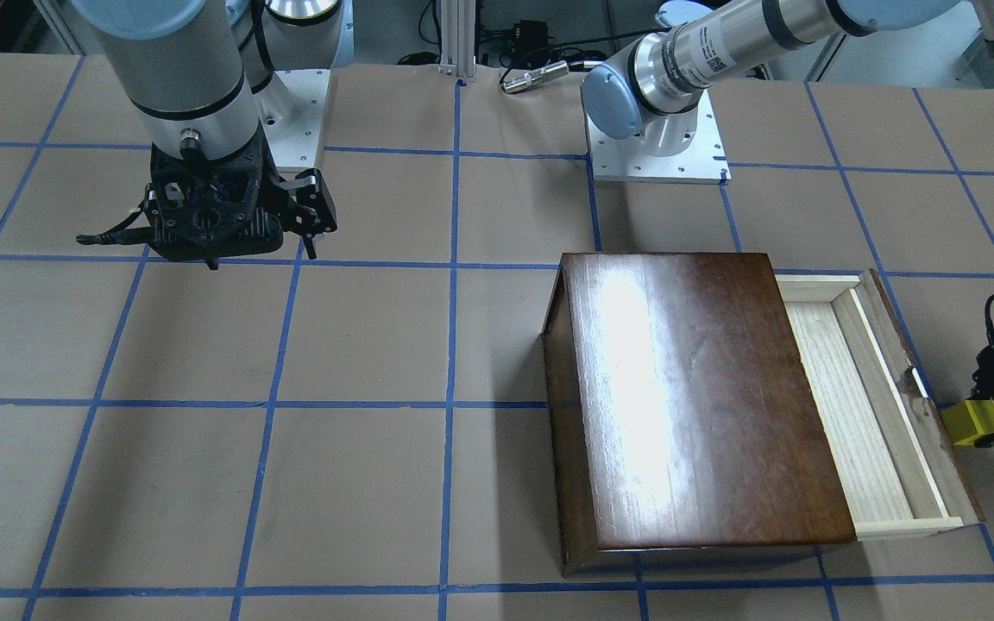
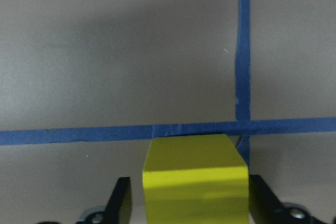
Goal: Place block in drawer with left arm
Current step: 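Lift the yellow cube and carry it over the open drawer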
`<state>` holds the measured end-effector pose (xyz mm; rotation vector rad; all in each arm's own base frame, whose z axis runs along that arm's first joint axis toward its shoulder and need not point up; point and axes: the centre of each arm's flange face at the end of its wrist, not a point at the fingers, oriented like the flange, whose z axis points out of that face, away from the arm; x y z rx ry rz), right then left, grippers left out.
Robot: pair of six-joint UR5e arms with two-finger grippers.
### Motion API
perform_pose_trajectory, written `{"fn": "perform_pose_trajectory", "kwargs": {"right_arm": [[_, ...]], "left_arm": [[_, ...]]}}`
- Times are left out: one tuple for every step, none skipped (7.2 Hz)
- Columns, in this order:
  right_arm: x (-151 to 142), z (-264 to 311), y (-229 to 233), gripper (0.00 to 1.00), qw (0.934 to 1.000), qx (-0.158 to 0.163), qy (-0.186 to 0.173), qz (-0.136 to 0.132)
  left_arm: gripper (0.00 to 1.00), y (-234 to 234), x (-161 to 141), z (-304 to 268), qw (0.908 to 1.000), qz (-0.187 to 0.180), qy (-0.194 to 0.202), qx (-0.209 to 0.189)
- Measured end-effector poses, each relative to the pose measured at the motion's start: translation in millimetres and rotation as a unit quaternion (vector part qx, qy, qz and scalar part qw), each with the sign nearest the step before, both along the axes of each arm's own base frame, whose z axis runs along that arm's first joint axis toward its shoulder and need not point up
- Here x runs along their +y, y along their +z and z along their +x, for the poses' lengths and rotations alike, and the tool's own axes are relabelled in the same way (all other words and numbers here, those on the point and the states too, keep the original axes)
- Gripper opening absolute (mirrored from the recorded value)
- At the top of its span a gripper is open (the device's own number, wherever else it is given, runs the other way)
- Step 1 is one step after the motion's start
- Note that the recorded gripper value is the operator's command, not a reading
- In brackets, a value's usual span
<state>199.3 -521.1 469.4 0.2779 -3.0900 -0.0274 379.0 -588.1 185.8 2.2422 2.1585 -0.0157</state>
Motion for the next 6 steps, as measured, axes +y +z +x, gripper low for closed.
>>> {"fn": "perform_pose_trajectory", "kwargs": {"right_arm": [[0.0, 0.0, 0.0, 1.00, 1.0000, 0.000, 0.000, 0.000], [0.0, 0.0, 0.0, 1.00, 1.0000, 0.000, 0.000, 0.000], [0.0, 0.0, 0.0, 1.00, 1.0000, 0.000, 0.000, 0.000], [0.0, 0.0, 0.0, 1.00, 1.0000, 0.000, 0.000, 0.000], [0.0, 0.0, 0.0, 1.00, 1.0000, 0.000, 0.000, 0.000], [0.0, 0.0, 0.0, 1.00, 1.0000, 0.000, 0.000, 0.000]], "left_arm": [[0.00, 0.0, 0.0, 0.1, 1.0000, 0.000, 0.000, 0.000], [0.00, 2.8, -0.1, 0.4, 1.0000, -0.002, -0.001, -0.002], [0.00, 12.4, 0.0, 0.7, 1.0000, -0.005, 0.000, -0.007], [0.00, 28.3, 1.9, -0.6, 0.9999, -0.008, 0.001, -0.012], [0.00, 52.4, 6.1, -5.1, 0.9999, -0.010, 0.000, -0.014], [0.00, 81.2, 12.5, -12.5, 0.9999, -0.009, 0.001, -0.011]]}}
